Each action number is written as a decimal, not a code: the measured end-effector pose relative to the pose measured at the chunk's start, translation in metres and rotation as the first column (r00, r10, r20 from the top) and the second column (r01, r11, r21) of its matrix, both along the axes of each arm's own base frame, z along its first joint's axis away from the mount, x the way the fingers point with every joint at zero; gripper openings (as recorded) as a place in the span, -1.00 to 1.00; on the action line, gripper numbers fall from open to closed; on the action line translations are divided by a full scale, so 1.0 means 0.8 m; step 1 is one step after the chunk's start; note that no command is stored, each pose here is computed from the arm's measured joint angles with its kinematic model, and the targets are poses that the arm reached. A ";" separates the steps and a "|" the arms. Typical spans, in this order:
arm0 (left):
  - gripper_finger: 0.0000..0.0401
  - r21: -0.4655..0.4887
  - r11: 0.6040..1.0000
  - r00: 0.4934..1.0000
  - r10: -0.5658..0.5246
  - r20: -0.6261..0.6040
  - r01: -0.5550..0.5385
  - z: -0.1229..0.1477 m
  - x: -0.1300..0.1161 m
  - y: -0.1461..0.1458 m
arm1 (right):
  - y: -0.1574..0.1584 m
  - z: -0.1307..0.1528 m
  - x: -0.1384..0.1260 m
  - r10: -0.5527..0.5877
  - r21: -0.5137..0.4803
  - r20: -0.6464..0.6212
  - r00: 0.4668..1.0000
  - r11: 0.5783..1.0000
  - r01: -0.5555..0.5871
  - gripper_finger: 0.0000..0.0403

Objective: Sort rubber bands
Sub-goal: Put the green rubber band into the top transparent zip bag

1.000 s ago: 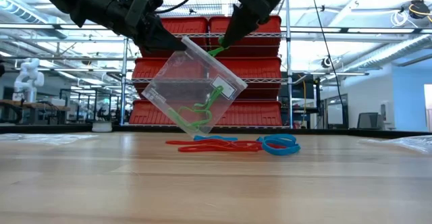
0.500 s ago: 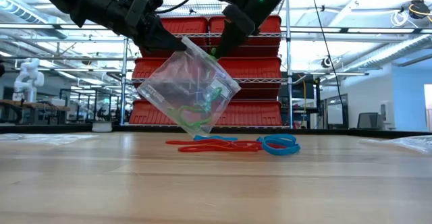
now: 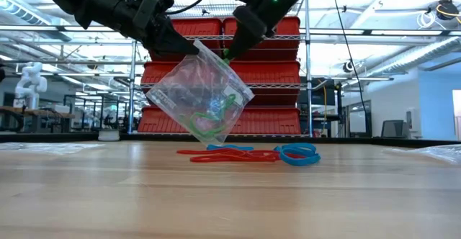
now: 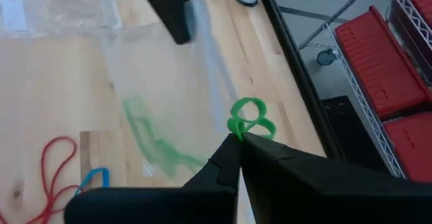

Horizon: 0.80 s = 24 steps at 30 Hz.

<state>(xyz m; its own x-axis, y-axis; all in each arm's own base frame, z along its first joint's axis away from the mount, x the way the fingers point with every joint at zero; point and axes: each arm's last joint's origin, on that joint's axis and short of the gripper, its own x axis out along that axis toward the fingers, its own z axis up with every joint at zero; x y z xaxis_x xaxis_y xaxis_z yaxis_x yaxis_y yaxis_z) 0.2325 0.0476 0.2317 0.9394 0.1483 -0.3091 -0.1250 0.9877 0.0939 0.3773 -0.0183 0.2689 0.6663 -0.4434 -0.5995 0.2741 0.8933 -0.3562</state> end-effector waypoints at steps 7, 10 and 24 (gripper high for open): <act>-1.00 0.003 1.000 1.000 -0.001 -0.003 0.001 0.000 0.000 0.000 | -0.002 -0.003 0.005 0.024 0.028 0.020 1.000 0.999 -0.025 -1.00; -1.00 0.003 1.000 1.000 -0.001 -0.003 0.001 0.000 0.000 0.000 | 0.000 -0.008 0.007 0.061 0.060 0.007 0.998 0.996 -0.062 -1.00; -1.00 -0.003 1.000 1.000 0.000 -0.006 0.000 -0.001 0.000 0.000 | 0.026 0.018 -0.009 0.049 0.011 0.046 0.998 0.999 -0.049 -1.00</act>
